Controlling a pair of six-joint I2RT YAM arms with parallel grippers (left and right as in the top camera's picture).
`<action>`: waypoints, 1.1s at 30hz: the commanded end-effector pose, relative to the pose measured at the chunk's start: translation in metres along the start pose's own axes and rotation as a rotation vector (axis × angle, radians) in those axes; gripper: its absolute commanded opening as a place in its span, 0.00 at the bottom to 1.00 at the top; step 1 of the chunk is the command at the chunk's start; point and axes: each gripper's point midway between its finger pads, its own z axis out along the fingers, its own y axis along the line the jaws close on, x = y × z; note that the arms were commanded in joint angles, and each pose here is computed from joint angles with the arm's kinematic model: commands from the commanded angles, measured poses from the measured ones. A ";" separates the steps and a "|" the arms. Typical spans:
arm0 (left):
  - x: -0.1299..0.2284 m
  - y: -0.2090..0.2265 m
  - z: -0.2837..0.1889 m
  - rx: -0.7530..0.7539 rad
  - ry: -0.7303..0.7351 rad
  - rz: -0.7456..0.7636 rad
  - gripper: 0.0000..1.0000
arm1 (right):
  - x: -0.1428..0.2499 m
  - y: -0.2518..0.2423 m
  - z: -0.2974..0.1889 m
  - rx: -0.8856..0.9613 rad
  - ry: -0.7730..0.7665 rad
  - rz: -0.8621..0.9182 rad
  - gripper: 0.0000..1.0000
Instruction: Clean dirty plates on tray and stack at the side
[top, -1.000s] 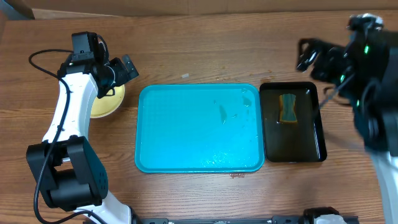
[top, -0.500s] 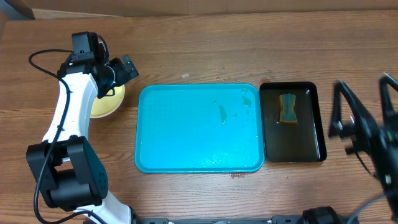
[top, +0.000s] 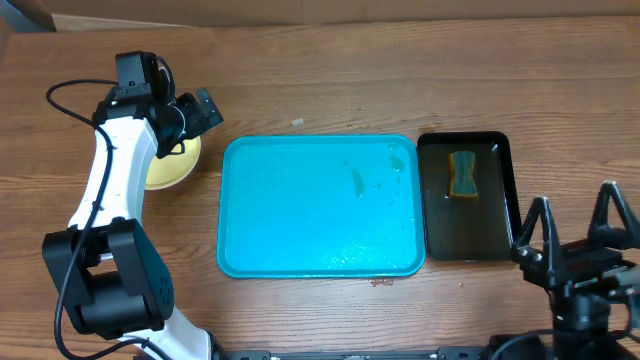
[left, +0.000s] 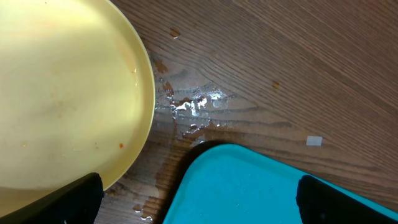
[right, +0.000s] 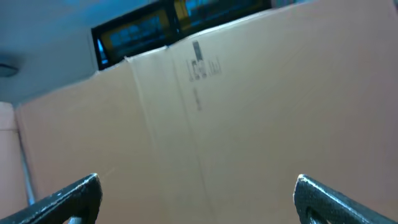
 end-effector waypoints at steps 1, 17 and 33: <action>0.002 -0.003 -0.002 0.010 0.001 0.016 1.00 | 0.009 -0.005 -0.009 -0.005 -0.051 -0.007 1.00; 0.002 -0.003 -0.002 0.010 0.001 0.016 1.00 | 0.118 -0.042 -0.023 0.040 0.076 -0.003 1.00; 0.002 -0.003 -0.002 0.010 0.001 0.016 1.00 | 0.221 -0.071 -0.058 0.083 0.541 -0.302 1.00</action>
